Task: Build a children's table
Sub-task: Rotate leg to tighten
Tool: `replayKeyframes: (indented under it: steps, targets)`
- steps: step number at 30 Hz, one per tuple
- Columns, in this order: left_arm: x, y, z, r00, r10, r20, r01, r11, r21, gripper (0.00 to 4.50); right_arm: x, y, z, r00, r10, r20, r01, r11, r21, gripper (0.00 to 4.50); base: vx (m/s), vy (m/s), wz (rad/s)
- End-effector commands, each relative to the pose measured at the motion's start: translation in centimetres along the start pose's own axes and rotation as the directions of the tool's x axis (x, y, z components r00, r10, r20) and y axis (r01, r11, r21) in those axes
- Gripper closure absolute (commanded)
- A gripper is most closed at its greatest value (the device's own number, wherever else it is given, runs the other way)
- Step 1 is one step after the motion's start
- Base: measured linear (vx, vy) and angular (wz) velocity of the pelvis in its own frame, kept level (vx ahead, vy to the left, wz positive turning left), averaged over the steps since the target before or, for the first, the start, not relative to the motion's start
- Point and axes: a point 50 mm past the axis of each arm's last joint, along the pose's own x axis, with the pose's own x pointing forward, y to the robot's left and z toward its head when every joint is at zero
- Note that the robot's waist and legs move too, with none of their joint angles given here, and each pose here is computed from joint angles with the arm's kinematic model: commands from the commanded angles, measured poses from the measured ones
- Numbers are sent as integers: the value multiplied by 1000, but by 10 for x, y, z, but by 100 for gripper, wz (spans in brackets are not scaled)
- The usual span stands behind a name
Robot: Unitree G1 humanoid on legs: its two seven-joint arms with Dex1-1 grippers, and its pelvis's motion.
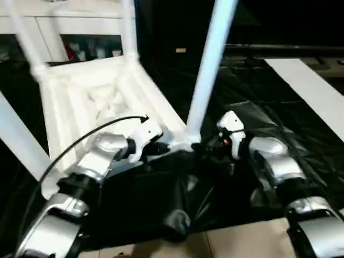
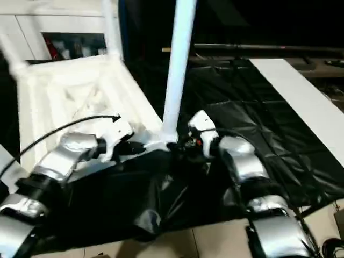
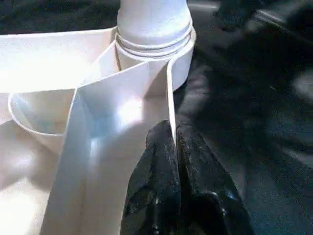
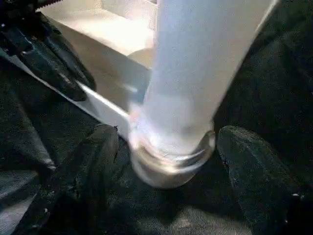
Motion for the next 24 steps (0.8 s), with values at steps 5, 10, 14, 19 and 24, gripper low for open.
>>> replayKeyframes:
  steps: [5, 10, 14, 19, 24]
  targets:
    - [5, -30, -17, 961, -265, -74, 268, 963, 23, 450, -5, 14, -2, 993, 120, -5, -120, 992, -43, 100, 0, 0, 0]
    - [-1, -24, -16, 966, -243, -87, 248, 967, 55, 450, -9, 19, 0, 987, 158, -5, -158, 985, -64, 100, 0, 0, 0]
    - [-3, -22, -15, 971, -224, -82, 230, 971, 70, 450, -12, 21, 0, 987, 163, -4, -163, 984, -68, 100, 0, 0, 0]
    - [-10, -21, -9, 969, -245, -38, 247, 968, 42, 423, -26, 23, 0, 987, 158, -8, -159, 984, -84, 96, 0, 0, 0]
    - [-21, -25, -2, 966, -258, 27, 254, 962, 102, 381, -55, 22, -2, 991, 132, -24, -134, 988, -78, 95, 0, 0, 0]
